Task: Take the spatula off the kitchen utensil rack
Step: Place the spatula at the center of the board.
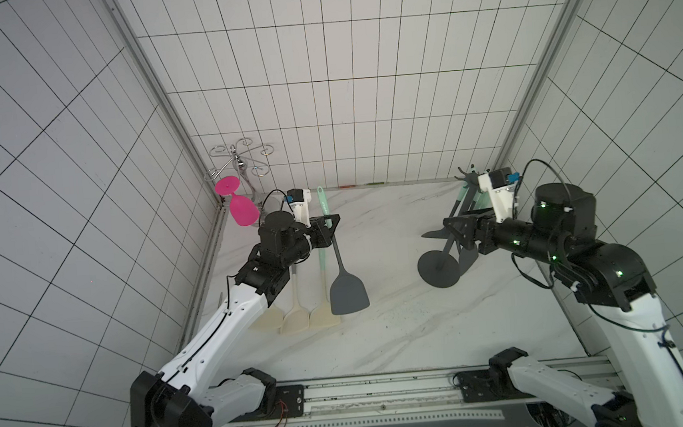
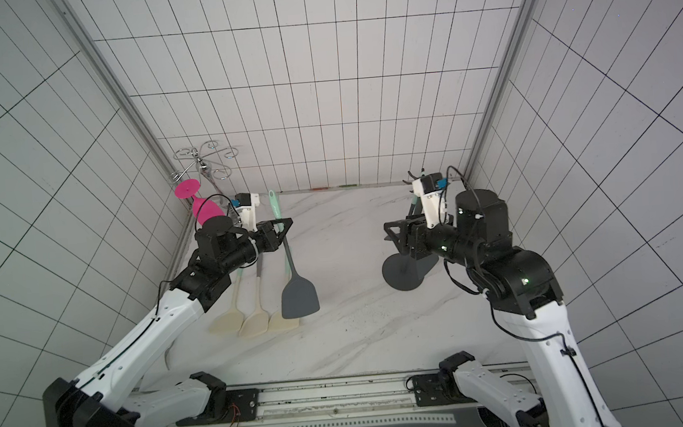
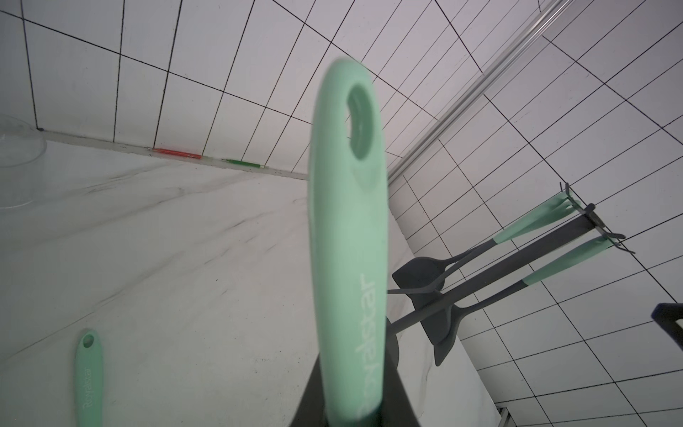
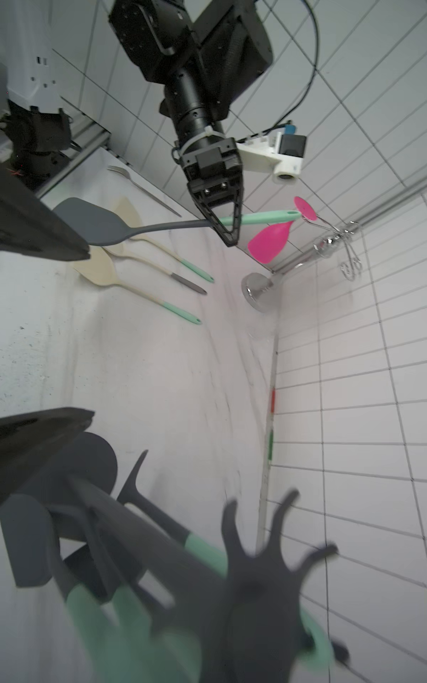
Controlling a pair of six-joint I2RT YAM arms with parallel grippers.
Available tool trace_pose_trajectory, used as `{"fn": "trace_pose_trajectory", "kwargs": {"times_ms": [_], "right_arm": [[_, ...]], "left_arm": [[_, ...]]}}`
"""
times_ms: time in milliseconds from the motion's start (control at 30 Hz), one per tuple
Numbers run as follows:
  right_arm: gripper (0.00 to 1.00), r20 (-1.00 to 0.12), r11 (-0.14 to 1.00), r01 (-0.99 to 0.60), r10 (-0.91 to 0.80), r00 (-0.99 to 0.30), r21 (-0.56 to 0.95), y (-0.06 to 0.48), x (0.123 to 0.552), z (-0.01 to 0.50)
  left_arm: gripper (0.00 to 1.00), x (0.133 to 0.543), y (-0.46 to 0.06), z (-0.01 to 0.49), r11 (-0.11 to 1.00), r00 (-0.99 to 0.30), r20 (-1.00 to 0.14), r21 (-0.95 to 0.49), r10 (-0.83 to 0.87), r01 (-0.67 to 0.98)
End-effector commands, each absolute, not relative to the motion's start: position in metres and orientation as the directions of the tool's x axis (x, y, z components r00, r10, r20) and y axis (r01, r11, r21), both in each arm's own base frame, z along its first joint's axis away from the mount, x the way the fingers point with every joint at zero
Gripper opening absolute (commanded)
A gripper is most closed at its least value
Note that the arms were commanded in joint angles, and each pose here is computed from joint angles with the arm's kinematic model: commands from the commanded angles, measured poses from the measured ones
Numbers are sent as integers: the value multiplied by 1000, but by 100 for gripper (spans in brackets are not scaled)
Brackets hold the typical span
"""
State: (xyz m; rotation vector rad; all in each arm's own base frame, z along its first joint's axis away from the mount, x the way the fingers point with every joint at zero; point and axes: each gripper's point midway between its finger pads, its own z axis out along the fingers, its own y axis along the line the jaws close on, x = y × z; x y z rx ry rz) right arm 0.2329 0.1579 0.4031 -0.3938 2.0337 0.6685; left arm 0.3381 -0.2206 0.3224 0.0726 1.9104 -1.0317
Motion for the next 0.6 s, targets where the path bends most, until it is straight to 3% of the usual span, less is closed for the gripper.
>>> {"fn": "trace_pose_trajectory", "kwargs": {"times_ms": [0, 167, 367, 567], "right_arm": [[66, -829, 809, -550, -156, -538, 205, 190, 230, 369], [66, -784, 772, -616, -281, -554, 158, 247, 217, 325], [67, -689, 607, -646, -213, -693, 462, 329, 194, 272], [67, -607, 552, -646, -288, -741, 527, 376, 182, 237]], "left_arm": [[0, 331, -224, 319, 609, -598, -727, -653, -336, 451], [0, 328, -221, 317, 569, -609, -708, -683, -359, 458], [0, 326, -216, 316, 528, -606, -688, -713, -399, 462], [0, 330, -216, 302, 517, -637, -663, -733, -393, 443]]}}
